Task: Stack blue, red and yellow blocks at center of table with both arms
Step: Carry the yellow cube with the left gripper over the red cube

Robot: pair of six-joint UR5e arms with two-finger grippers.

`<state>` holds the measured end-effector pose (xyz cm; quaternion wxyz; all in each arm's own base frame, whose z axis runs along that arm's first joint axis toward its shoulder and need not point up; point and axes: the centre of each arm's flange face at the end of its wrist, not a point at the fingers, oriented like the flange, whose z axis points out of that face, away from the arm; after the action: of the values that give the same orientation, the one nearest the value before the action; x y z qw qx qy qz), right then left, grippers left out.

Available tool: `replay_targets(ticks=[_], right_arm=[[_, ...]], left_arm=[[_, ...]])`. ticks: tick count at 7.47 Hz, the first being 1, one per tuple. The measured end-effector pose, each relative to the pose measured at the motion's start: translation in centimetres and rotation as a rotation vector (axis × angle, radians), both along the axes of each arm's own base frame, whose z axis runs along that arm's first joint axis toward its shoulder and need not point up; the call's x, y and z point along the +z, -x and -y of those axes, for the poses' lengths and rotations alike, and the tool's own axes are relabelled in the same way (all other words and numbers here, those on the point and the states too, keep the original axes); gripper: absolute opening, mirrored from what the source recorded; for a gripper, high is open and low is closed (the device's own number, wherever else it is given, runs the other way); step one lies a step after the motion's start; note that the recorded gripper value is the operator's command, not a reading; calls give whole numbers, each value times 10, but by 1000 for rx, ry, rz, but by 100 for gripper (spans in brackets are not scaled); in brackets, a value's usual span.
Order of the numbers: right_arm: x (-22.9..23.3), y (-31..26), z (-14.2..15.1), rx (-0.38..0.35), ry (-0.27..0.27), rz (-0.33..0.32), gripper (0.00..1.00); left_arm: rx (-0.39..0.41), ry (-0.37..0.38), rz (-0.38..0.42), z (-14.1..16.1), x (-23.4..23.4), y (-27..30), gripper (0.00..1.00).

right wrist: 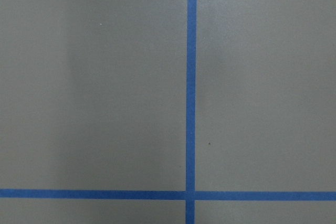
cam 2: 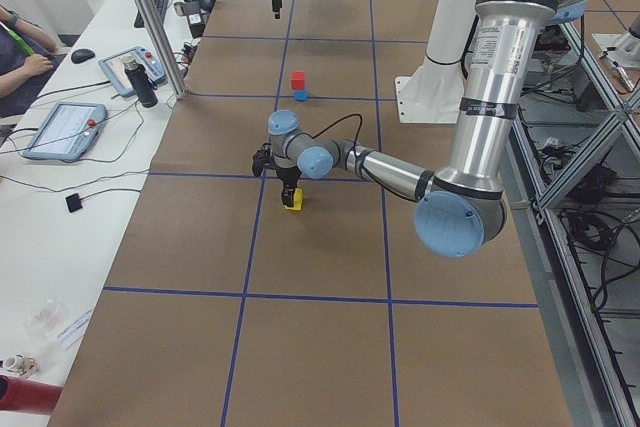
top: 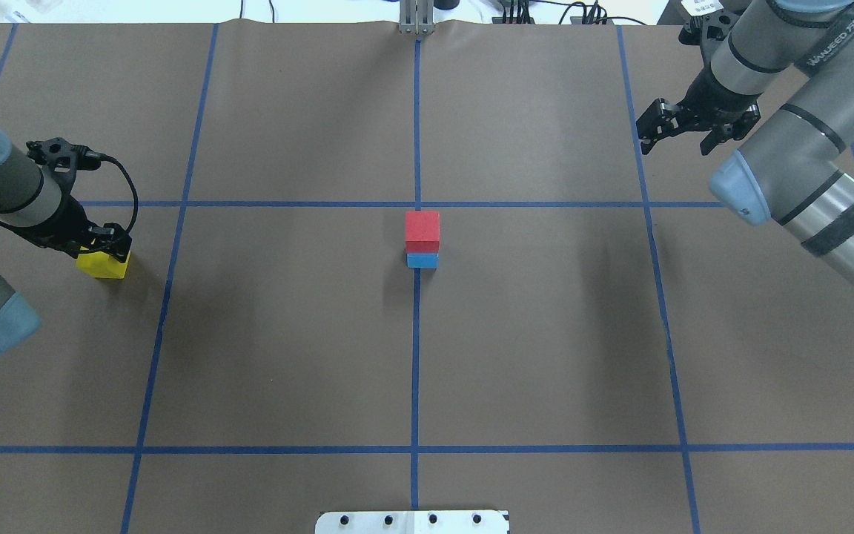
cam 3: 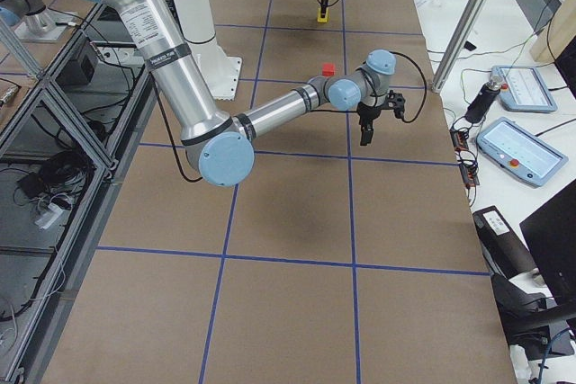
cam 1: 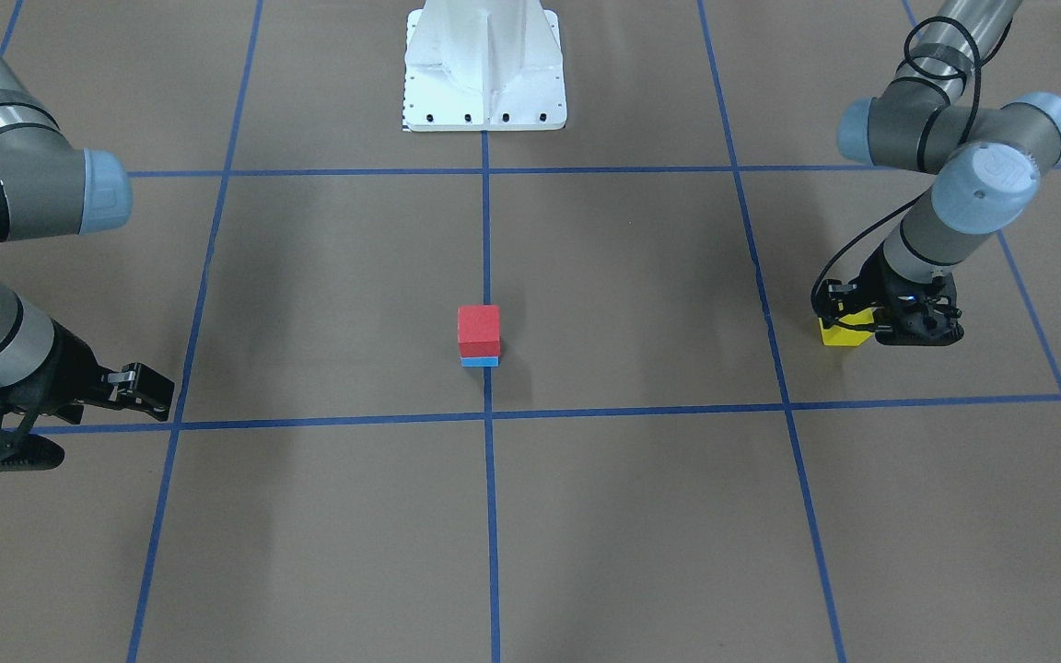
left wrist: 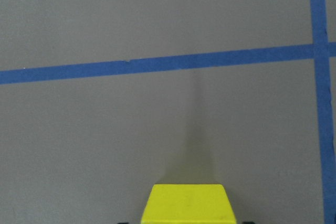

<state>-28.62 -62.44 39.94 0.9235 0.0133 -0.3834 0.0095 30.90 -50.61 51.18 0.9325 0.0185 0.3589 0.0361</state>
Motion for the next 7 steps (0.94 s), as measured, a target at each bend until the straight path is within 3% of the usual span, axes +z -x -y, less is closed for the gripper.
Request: replay_targets(ticks=[3, 7], right_arm=[[-2, 0, 0, 2, -1, 1, 99], [-1, -1, 1, 3, 1, 1, 99]], left_arm=[[18, 29, -36, 14, -45, -9, 0], [-7, 65, -45, 64, -232, -52, 0]])
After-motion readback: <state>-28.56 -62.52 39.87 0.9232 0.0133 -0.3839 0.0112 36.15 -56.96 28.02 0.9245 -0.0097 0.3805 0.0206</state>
